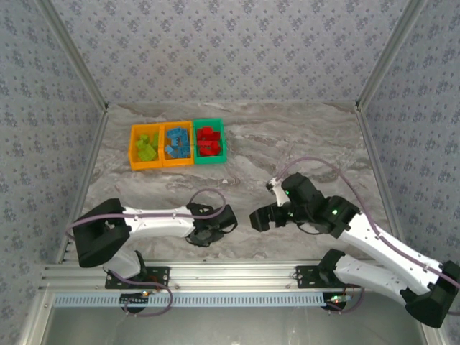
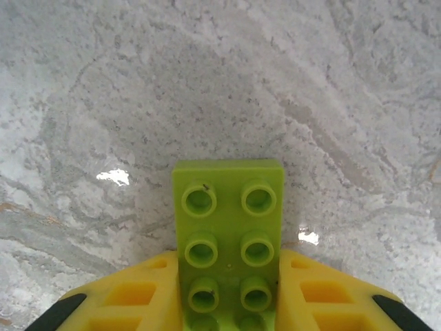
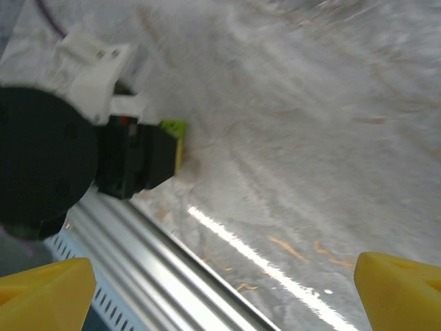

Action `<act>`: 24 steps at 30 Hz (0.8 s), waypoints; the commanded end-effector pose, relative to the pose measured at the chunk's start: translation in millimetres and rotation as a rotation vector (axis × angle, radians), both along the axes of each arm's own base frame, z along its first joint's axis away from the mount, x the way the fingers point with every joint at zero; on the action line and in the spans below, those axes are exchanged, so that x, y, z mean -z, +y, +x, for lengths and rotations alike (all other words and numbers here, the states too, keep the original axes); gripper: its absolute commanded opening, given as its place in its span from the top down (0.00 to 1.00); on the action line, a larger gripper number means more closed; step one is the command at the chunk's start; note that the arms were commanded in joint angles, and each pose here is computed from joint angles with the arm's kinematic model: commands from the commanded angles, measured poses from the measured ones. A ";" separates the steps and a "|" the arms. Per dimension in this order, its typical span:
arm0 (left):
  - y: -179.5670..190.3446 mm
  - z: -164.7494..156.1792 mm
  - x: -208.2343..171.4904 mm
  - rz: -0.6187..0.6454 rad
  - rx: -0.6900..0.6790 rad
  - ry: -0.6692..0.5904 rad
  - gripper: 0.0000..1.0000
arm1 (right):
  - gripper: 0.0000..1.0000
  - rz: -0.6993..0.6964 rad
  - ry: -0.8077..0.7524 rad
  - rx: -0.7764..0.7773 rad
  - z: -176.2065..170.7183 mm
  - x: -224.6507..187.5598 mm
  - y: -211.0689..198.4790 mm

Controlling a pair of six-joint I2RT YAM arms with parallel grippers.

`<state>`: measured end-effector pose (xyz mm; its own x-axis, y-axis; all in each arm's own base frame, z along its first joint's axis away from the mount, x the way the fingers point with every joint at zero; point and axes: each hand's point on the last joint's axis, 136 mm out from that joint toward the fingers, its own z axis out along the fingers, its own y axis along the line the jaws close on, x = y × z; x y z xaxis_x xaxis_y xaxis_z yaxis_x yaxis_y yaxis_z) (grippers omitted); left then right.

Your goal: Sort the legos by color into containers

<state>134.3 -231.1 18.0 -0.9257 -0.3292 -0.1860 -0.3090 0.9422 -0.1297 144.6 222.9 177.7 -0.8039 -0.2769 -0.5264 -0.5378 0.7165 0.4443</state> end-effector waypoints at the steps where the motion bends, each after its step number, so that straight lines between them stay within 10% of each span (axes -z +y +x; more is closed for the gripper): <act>1: 4.2 10.5 -3.1 -0.002 0.052 -0.033 0.76 | 0.01 0.092 -0.030 -0.089 -6.8 -14.7 23.4; 14: 94.6 198.5 -161.3 0.090 -0.028 -0.512 0.75 | 0.00 0.069 -0.187 0.104 28.4 -40.7 1.2; 24: 199.2 337.7 -144.9 0.216 -0.117 -0.442 0.75 | 0.00 0.071 -0.194 0.126 30.6 -49.2 -1.1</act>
<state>453.2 -49.4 175.6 -0.6482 -0.3983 -0.6490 -0.4193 0.8981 -0.1324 170.5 224.2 207.7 -0.7270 -0.1768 -0.6635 -0.5377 0.7476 0.3899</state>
